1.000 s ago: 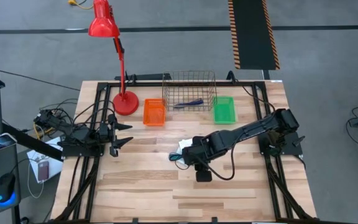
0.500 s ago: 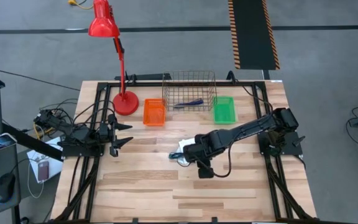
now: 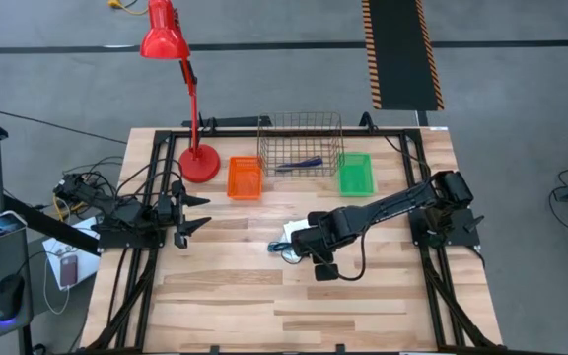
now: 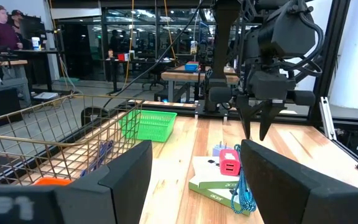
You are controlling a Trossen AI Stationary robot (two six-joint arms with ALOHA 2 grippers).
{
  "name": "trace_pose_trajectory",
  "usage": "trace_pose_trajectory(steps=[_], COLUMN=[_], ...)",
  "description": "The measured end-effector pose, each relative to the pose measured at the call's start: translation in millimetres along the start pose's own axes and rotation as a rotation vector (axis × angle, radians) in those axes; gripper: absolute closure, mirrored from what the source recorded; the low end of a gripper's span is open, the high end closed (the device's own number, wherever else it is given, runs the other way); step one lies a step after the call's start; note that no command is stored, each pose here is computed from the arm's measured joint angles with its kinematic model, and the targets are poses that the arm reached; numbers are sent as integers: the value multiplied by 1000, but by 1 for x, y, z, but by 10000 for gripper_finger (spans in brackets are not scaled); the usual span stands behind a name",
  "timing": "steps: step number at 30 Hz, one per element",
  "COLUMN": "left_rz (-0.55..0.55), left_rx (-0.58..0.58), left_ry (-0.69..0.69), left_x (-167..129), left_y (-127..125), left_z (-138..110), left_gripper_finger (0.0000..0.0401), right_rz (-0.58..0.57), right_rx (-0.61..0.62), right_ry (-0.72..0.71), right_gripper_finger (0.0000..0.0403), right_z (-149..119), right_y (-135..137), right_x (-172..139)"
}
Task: Pick and place items into bin
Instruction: Put the blue charger cable into the wire basket
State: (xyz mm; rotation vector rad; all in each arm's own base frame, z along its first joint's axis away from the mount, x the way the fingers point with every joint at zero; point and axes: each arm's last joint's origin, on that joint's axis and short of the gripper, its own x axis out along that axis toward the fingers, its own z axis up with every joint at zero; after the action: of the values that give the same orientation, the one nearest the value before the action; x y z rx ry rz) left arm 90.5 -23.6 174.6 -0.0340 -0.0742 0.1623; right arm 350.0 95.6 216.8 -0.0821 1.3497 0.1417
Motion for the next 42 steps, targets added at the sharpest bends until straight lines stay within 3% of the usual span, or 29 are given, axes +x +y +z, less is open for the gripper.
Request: trace_pose_trajectory(steps=[37,42], left_rz=[0,0], left_rx=[0,0], left_ry=[0,0], left_x=[0,0], left_y=[0,0], left_z=[0,0], left_gripper_finger=[168,168], right_rz=[-48,-52], right_rx=[12,10], right_ry=[-49,11], right_gripper_finger=[290,290], right_z=[5,5], right_y=[-4,-4], right_x=[0,19])
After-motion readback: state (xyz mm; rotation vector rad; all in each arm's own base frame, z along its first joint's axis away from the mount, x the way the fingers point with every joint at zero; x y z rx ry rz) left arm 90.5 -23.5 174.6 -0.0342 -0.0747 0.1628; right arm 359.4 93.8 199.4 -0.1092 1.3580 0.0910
